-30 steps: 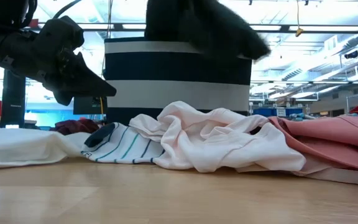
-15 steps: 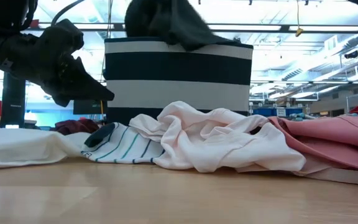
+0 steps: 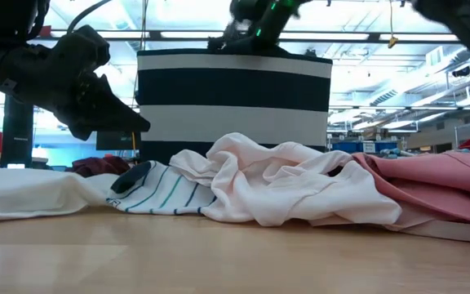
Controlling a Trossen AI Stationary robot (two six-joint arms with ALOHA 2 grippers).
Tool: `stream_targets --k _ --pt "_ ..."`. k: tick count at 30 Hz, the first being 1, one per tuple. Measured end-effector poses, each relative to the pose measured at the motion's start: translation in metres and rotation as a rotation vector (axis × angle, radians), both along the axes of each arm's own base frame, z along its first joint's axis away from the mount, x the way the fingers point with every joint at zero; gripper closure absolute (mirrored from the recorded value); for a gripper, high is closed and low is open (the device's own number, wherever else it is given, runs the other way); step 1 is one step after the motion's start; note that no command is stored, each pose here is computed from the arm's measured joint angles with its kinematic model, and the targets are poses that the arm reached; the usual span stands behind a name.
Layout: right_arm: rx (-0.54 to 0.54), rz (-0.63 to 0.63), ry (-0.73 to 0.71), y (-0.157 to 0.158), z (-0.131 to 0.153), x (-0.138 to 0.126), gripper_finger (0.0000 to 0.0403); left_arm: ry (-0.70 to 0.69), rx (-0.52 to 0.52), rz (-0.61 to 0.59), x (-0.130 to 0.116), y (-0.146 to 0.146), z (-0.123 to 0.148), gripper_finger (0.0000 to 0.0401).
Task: Sort clothes
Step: Put the black short into the blue laundry bin, then put the top blue sock into the blue laundry bin
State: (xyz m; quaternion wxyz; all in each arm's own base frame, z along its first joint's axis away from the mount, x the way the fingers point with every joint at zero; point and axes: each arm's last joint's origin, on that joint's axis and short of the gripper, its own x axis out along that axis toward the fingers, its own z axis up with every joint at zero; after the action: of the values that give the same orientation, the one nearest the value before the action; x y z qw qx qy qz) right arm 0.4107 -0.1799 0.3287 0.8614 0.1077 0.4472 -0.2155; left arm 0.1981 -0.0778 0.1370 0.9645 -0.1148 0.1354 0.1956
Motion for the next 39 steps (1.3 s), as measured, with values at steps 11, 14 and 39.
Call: stream_targets --k 11,14,39 --pt "0.152 -0.050 0.191 -0.027 -0.117 0.038 0.0288 0.002 0.001 0.001 0.000 0.000 0.000 0.0400" --pt "0.192 -0.039 0.179 -0.030 -0.118 0.037 0.0259 0.004 0.002 0.001 0.000 0.000 0.000 0.0400" --pt "-0.146 0.049 -0.211 0.055 0.138 -0.118 0.0243 0.009 -0.021 -0.054 0.001 -0.002 0.000 0.0400"
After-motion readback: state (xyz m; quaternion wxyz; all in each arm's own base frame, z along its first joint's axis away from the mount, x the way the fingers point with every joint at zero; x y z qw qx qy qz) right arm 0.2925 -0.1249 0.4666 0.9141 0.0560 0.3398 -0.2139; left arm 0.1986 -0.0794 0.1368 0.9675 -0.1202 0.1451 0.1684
